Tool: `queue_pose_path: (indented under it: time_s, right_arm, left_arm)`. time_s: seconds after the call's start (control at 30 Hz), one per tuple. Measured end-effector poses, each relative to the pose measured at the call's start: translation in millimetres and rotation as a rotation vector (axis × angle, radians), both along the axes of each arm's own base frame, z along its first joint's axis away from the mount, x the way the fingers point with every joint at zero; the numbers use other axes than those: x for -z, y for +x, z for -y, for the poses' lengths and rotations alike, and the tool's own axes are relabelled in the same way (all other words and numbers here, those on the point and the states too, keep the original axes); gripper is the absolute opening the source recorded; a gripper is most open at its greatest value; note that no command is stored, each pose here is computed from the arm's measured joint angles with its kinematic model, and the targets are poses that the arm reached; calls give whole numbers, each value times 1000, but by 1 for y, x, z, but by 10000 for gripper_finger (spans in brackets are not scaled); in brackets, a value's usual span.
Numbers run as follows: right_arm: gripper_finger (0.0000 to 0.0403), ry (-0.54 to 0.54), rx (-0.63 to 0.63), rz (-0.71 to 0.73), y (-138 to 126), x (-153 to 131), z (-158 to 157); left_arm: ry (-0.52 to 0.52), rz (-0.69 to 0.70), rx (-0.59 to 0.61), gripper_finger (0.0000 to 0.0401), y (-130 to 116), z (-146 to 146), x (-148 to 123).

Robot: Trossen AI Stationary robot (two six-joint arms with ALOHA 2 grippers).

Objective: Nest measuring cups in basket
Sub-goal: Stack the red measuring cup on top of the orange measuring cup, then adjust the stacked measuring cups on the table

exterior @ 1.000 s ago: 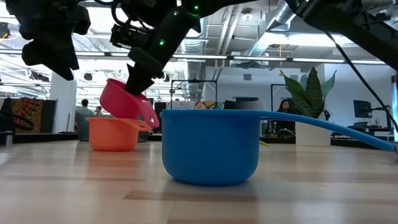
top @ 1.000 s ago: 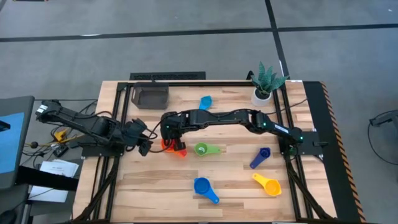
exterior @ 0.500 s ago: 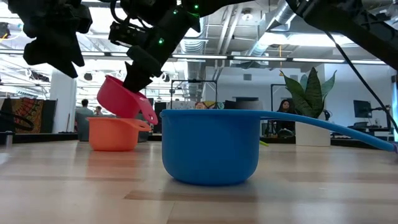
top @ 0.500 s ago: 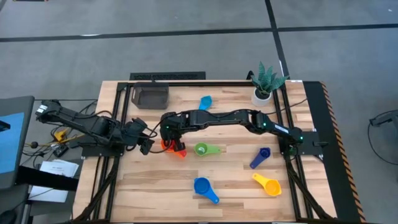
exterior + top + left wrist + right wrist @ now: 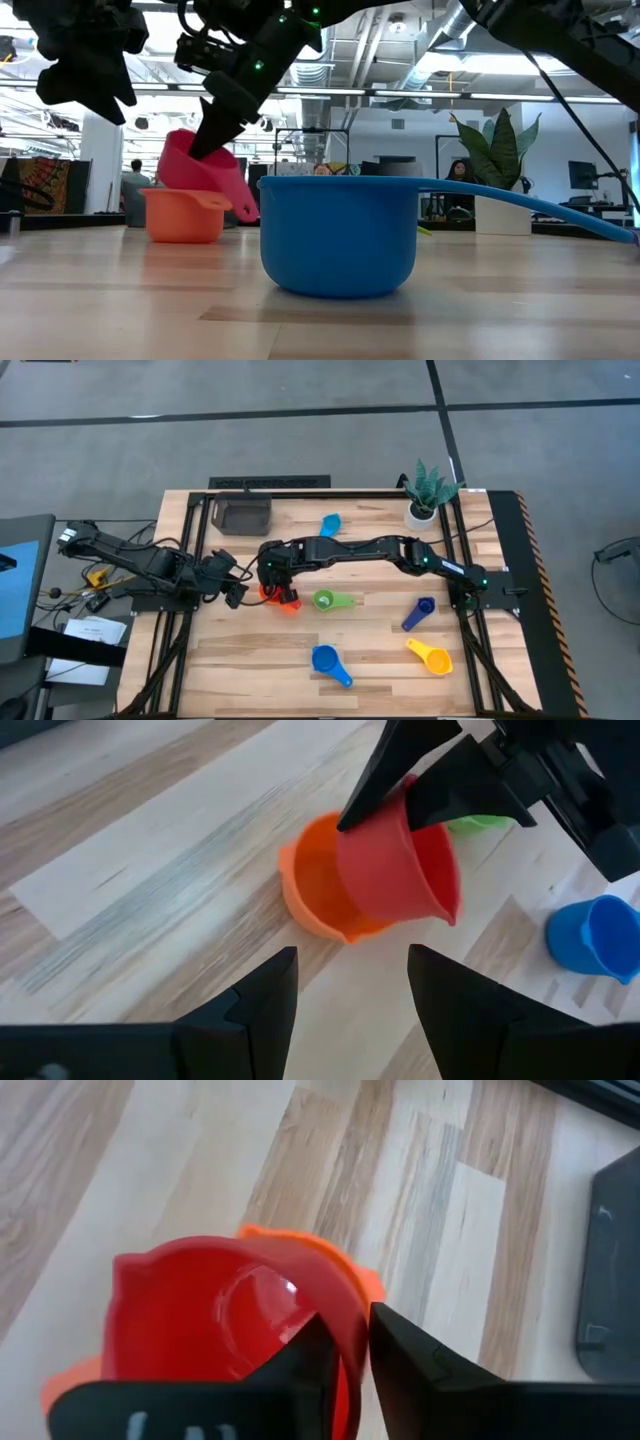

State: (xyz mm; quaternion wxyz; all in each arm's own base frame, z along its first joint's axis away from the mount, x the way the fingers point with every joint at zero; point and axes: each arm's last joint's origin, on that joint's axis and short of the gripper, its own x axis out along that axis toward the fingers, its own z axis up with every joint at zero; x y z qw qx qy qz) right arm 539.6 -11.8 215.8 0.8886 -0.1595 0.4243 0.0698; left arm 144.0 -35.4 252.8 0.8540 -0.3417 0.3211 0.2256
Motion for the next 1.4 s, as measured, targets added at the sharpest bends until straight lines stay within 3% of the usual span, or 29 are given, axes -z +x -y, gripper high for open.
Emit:
queue_pose_path:
  time_s: [0.3, 0.53, 0.77, 1.07, 1.23, 1.4]
  right_arm:
    - [99, 56, 38, 28, 2, -2, 7]
    - [98, 178, 93, -12, -2, 0, 17]
    - [95, 220, 171, -61, -6, 3, 30]
    - [95, 368, 363, -85, -17, -11, 53]
    - [90, 444, 460, -198, -36, -22, 69]
    - [49, 430, 452, -313, -44, -17, 52]
  left_arm:
    - [-19, 6, -18, 178, 0, 0, 0]
    - [-27, 8, -27, 178, 0, 0, 0]
    - [-25, 7, -25, 178, 0, 0, 0]
    - [-26, -5, -27, 178, 2, 1, 1]
    - [-18, -62, -11, 178, 8, 3, 11]
    - [-22, -141, 49, 178, 13, 9, 27]
